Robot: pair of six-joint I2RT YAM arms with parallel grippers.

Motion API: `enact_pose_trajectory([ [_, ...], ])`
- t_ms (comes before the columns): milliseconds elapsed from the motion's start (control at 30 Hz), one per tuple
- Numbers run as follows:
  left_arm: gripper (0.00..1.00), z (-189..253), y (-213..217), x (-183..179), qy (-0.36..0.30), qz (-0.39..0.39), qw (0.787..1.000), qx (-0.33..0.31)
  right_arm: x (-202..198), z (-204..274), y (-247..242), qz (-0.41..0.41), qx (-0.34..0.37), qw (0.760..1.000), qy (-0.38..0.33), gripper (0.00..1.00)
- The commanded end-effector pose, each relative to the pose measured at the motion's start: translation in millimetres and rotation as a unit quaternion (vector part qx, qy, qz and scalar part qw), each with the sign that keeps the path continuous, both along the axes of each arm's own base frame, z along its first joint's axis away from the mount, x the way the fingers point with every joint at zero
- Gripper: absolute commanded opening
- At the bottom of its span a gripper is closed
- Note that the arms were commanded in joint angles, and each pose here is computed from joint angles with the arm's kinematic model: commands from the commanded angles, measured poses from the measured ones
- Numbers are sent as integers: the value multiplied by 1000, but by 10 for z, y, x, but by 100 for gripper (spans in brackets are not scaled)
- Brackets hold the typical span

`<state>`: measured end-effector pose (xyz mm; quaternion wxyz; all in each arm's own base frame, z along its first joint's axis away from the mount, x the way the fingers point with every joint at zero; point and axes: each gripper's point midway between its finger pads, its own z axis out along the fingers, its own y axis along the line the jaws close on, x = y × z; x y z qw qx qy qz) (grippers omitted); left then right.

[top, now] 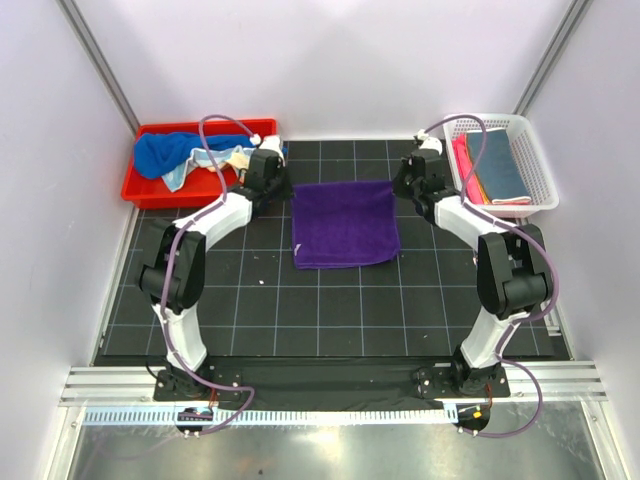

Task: Fold and stack the towels
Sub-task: Fold the towel

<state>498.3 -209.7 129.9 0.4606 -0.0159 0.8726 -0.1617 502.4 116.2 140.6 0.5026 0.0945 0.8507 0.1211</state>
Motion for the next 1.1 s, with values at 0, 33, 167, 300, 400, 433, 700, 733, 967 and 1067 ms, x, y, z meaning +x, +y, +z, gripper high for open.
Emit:
enact_pose_trajectory([
  [0,0,347,16,-63,-43,-6,999,-22,-93,245,-57,-9,9,999,-35,1],
  [33,0,319,13,-141,-37,-10,999,-26,-137,255,-57,-11,15,999,-34,1],
  [167,0,241,-18,-342,-24,-22,999,-36,-342,129,-46,-6,29,999,-19,1],
  [300,0,115,-75,-543,-10,-34,999,-32,-573,-35,-58,-4,38,999,1,1],
  [400,0,-3,-130,-718,5,-44,999,-30,-706,-85,-43,-2,43,999,9,1],
  [433,0,-51,-151,-794,9,-48,998,-30,-740,-41,-34,0,47,999,5,1],
  [700,0,-81,-109,-1027,9,-39,999,-36,-1058,-114,-49,1,52,999,14,1],
  [733,0,-77,-106,-1045,9,-39,999,-37,-1082,-124,-52,1,52,999,15,1],
  [967,0,-68,-96,-1176,10,-41,998,-41,-1252,-171,-21,5,54,998,19,1],
  [1067,0,-139,-100,-1228,18,-42,998,-38,-1306,-269,-21,4,54,998,30,1],
])
